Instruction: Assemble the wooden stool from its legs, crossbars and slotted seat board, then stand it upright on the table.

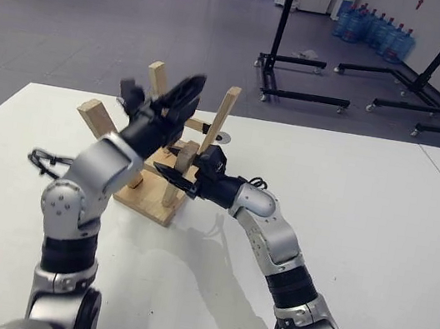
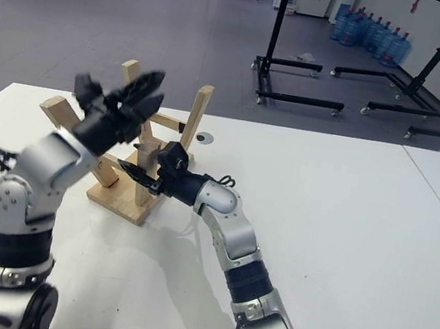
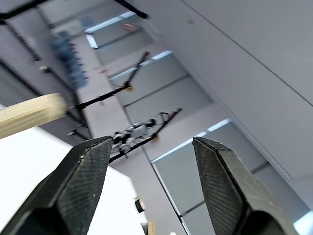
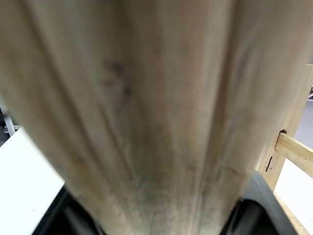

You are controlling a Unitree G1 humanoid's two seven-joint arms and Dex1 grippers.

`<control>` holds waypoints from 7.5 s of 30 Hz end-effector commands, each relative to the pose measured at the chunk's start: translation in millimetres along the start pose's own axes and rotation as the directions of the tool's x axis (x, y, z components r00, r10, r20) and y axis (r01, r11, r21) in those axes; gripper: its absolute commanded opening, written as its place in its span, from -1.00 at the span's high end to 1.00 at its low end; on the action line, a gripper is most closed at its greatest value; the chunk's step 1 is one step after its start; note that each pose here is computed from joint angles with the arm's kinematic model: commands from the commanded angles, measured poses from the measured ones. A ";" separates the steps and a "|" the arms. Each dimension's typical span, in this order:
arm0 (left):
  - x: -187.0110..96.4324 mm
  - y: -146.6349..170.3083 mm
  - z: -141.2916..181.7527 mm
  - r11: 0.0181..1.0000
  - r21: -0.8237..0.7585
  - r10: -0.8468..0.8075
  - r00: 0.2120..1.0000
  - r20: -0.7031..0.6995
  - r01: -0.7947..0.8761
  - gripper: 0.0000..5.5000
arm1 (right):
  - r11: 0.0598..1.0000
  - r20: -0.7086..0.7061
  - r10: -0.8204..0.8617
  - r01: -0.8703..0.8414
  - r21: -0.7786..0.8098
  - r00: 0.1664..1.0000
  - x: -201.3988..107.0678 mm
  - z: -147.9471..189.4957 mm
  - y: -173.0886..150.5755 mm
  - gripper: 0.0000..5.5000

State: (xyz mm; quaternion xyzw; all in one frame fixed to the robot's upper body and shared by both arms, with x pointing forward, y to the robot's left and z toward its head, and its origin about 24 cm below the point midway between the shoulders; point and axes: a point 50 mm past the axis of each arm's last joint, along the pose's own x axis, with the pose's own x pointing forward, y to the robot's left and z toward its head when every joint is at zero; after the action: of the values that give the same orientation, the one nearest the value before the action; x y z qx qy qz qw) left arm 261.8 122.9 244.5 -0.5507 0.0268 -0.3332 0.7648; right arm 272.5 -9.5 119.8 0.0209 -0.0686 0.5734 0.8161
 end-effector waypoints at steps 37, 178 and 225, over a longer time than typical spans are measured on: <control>-69.1 135.8 65.3 0.685 0.684 0.388 0.920 -0.053 -0.250 -0.09 | 0.996 -0.104 0.075 -0.069 0.052 0.992 5.8 -7.7 9.5 0.25; -153.0 49.8 7.1 0.663 0.690 0.166 0.841 -0.514 0.291 -0.09 | 0.947 -0.187 0.313 -0.320 -0.007 0.931 -118.1 51.6 -109.5 -0.55; -117.8 59.9 35.9 0.647 0.580 0.047 0.733 -0.678 0.495 0.09 | 0.944 -0.160 0.329 -0.330 0.020 0.931 -144.0 51.4 -46.9 0.62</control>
State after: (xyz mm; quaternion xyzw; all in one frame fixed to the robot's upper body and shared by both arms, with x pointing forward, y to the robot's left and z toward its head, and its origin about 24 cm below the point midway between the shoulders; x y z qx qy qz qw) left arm 211.1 227.6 166.7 -0.0554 0.0800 -0.5806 0.8084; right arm 260.4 -163.9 151.9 -0.0304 -0.0175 0.7050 0.7084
